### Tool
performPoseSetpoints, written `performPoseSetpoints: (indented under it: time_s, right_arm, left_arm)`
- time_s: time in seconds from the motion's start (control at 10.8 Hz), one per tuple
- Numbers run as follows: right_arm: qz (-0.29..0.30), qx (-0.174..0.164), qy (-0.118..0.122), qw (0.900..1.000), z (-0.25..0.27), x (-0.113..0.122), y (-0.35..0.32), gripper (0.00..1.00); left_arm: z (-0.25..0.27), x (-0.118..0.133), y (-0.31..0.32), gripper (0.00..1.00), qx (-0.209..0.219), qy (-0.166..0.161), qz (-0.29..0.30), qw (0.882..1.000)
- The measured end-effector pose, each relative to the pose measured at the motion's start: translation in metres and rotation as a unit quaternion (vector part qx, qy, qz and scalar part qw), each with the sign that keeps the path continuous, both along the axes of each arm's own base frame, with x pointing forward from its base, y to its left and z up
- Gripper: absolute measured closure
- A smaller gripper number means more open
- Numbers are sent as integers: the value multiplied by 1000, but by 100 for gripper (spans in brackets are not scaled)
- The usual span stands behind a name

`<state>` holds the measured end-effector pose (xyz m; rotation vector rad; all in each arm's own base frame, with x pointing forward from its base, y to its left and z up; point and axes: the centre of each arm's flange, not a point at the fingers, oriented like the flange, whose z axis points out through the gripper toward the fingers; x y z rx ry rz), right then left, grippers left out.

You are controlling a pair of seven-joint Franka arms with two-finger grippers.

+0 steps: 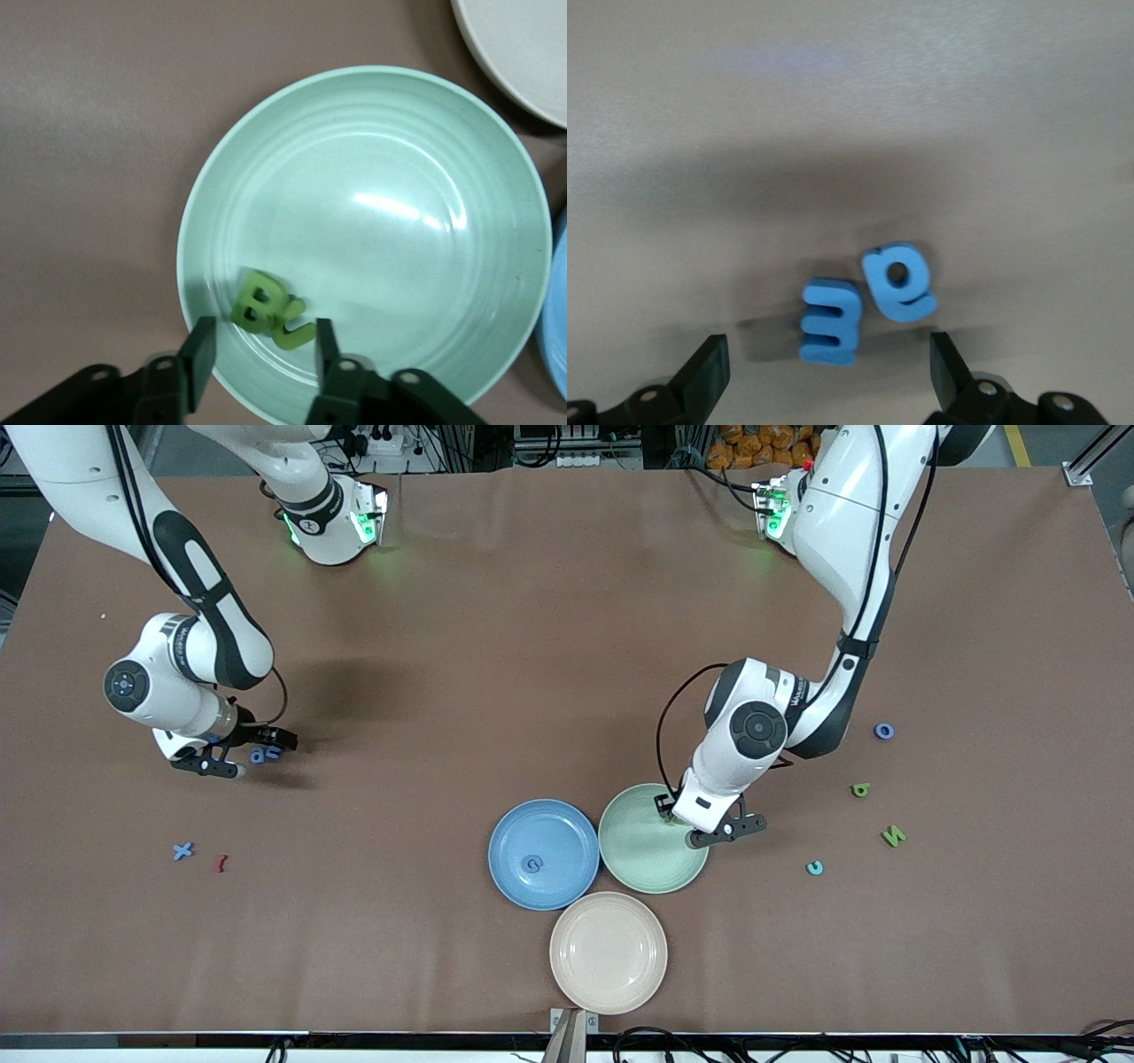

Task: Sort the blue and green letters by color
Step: 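Drop the green B in the green plate while the right gripper reaches blue E, then grasp the blue E with the right gripper while the left gripper reaches green b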

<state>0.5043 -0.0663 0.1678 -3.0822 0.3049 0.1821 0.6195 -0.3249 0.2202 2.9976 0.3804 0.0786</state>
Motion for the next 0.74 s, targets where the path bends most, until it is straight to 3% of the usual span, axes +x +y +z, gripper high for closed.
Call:
performPoseSetpoints:
  time_s: [0.37, 0.74]
  right_arm:
    - [-5, 5, -20, 1000, -1, 7, 14, 0]
    - [-6, 5, -29, 1000, 1, 13, 15, 0]
  left_arm:
    - [6, 14, 20, 0, 29, -12, -32, 999]
    - [11, 29, 97, 0, 48, 12, -97, 994]
